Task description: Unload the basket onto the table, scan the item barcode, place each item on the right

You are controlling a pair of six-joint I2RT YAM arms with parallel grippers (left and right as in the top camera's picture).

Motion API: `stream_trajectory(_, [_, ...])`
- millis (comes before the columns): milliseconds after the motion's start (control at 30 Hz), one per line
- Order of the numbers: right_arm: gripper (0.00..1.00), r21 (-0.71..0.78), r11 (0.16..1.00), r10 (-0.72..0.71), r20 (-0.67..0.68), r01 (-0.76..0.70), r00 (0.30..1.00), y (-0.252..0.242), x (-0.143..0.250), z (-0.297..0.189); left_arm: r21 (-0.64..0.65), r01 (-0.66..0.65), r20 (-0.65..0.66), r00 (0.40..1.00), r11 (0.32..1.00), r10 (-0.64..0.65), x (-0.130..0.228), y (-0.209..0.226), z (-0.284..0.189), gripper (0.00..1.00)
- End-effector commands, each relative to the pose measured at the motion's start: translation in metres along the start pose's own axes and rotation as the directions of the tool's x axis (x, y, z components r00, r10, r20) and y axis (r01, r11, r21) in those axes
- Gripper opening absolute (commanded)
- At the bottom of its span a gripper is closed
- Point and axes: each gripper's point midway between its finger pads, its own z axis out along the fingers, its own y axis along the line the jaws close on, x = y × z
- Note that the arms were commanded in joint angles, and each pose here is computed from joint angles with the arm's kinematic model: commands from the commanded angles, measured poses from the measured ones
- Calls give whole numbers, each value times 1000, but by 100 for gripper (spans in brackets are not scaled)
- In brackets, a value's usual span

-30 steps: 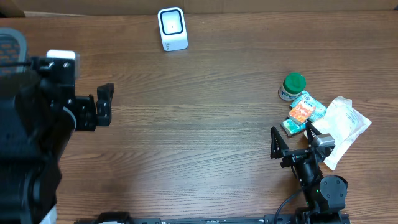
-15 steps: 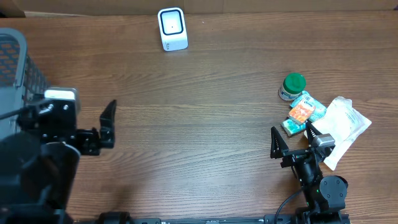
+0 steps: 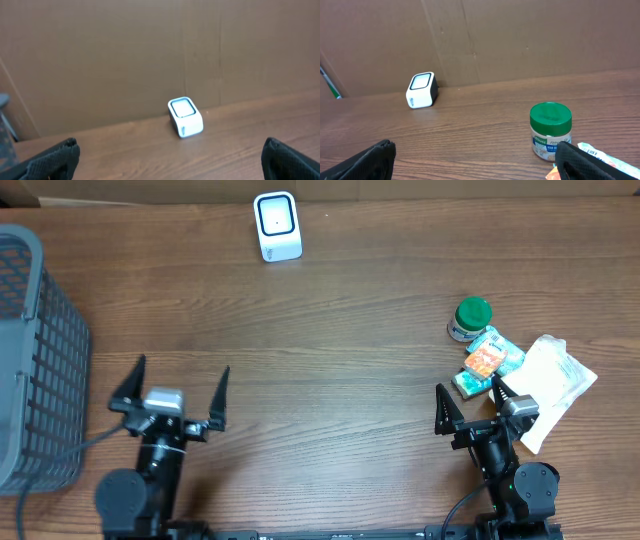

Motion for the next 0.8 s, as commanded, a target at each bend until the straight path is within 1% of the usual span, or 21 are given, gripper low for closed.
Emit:
stream_trajectory(0, [100,1,1000,2,3,-2,1000,0,2,0,18,-6,11,1000,1000,6,36,-8,-2,100])
stream_trajectory(100, [100,1,1000,2,3,-2,1000,0,2,0,15,-37,29,999,999,37,57,-10,-2,100])
stream_trajectory(300, [100,1,1000,2,3,-2,1000,0,2,0,14,-106,31,994,994,105,84,-13,-4,99])
stream_trajectory(433, [100,1,1000,1,3,-1,1000,0,2,0,23,-115,-35,993,993,116,101,-14,-4,99])
stream_trajectory(533, [100,1,1000,2,3,-2,1000,0,2,0,32,-104,-123,987,994,107,123,-15,-6,99])
stream_trajectory(600, [100,1,1000,2,3,-2,1000,0,2,0,19,-55,-118,991,998,57,121,-13,-6,100])
stream_trajectory(767, [100,1,1000,2,3,-2,1000,0,2,0,18,-55,-117,991,998,57,121,-13,-6,99])
